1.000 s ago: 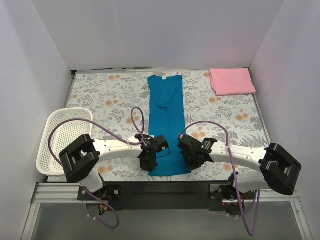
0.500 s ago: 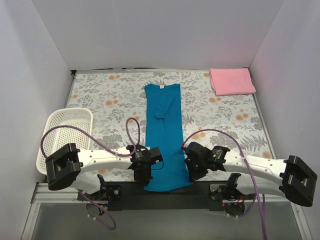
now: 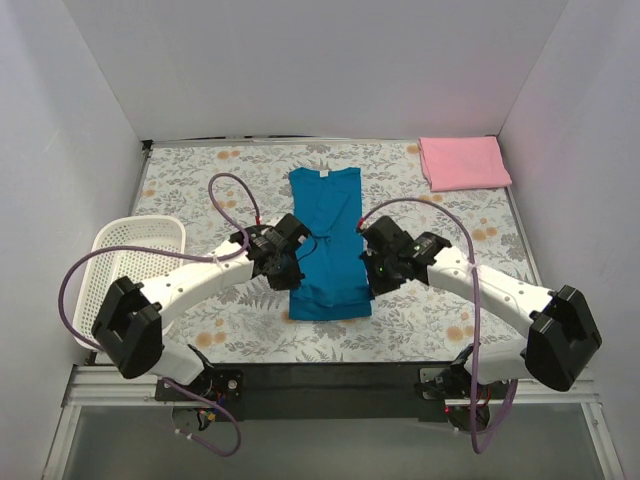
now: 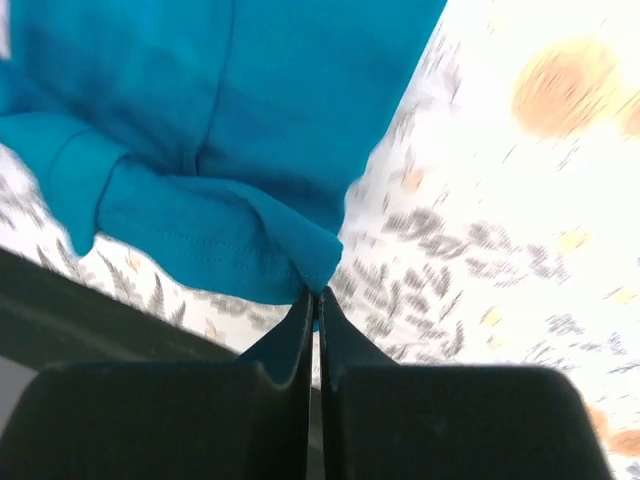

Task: Fold and stack the t-shirts
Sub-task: Fold the tshirt

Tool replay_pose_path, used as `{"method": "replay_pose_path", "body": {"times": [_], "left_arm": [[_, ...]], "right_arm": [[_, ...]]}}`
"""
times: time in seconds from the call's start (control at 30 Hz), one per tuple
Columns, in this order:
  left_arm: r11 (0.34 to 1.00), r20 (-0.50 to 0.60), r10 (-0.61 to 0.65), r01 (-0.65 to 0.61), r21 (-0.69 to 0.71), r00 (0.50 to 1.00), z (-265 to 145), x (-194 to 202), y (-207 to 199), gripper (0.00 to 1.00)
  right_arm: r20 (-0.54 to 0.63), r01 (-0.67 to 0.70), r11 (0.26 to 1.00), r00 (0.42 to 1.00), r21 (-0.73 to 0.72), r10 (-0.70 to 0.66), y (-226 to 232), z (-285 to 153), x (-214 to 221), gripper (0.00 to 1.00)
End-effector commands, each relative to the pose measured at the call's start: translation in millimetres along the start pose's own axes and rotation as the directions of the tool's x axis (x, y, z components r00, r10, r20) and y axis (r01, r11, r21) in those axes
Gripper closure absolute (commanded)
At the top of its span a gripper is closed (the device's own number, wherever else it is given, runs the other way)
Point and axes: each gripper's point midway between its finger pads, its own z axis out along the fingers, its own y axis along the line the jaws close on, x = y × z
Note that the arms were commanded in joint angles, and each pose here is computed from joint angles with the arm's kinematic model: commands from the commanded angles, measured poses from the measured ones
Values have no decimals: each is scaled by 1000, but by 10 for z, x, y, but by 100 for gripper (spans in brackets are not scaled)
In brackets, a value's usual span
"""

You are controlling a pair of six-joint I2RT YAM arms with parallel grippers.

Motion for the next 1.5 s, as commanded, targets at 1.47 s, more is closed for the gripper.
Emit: {"method": "replay_pose_path", "body": {"times": [1.47], "left_arm": [[1000, 301, 5, 4, -29, 954, 860, -1826, -186, 87]], "right_arm": [[74, 13, 993, 997, 121, -22, -891, 652, -1631, 85]]}}
